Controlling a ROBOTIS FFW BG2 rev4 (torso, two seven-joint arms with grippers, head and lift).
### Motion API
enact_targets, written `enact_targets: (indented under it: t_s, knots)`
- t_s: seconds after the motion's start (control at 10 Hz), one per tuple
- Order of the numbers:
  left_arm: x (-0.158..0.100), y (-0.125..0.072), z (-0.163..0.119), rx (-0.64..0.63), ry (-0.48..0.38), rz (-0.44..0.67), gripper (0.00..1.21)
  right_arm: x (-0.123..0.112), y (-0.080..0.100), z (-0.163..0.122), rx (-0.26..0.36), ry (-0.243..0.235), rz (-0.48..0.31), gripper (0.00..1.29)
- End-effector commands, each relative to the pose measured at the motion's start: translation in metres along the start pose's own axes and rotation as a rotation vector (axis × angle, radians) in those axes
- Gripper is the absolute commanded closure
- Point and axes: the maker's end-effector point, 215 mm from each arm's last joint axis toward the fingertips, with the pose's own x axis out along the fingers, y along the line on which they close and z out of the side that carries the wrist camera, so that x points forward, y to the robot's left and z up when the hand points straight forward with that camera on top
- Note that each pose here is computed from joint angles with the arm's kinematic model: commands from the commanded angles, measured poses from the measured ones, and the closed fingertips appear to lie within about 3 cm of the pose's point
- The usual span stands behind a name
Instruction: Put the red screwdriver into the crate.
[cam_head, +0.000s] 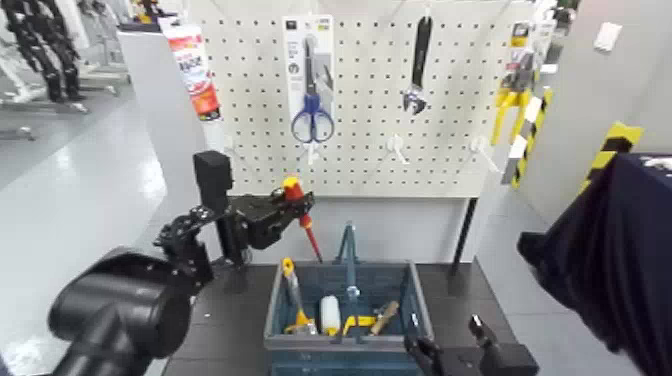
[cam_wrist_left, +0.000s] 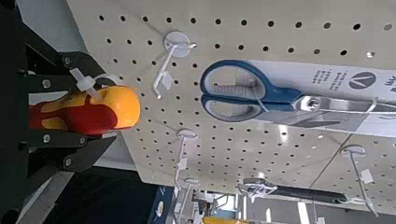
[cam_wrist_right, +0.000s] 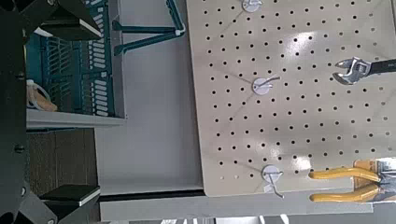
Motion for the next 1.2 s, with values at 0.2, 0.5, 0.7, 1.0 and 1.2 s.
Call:
enact_targets:
  t_s: [0.2,0.5,0.7,1.0,1.2]
  knots:
    - [-0.011,-0.006,-0.031,-0.117,0.020,0.015,1.15,0.000,-0.001,0.001,0.002,-0.004,-0.002,0.14]
    - [-0.015,-0.011,-0.073,-0.233,0.062,0.033,1.15,0.000,-0.001,0.003,0.004,-0.010,-0.002,0.14]
    - [-0.013,-0.011,-0.098,-0.289,0.102,0.052,1.15,0.001,-0.001,0.005,0.006,-0.015,-0.001,0.14]
    - [-0.008,-0.014,-0.136,-0.371,0.158,0.076,1.15,0.000,-0.001,0.004,0.007,-0.014,0.000,0.14]
    - [-0.001,-0.025,-0.156,-0.432,0.190,0.080,1.14,0.001,0.000,0.005,0.007,-0.016,0.002,0.14]
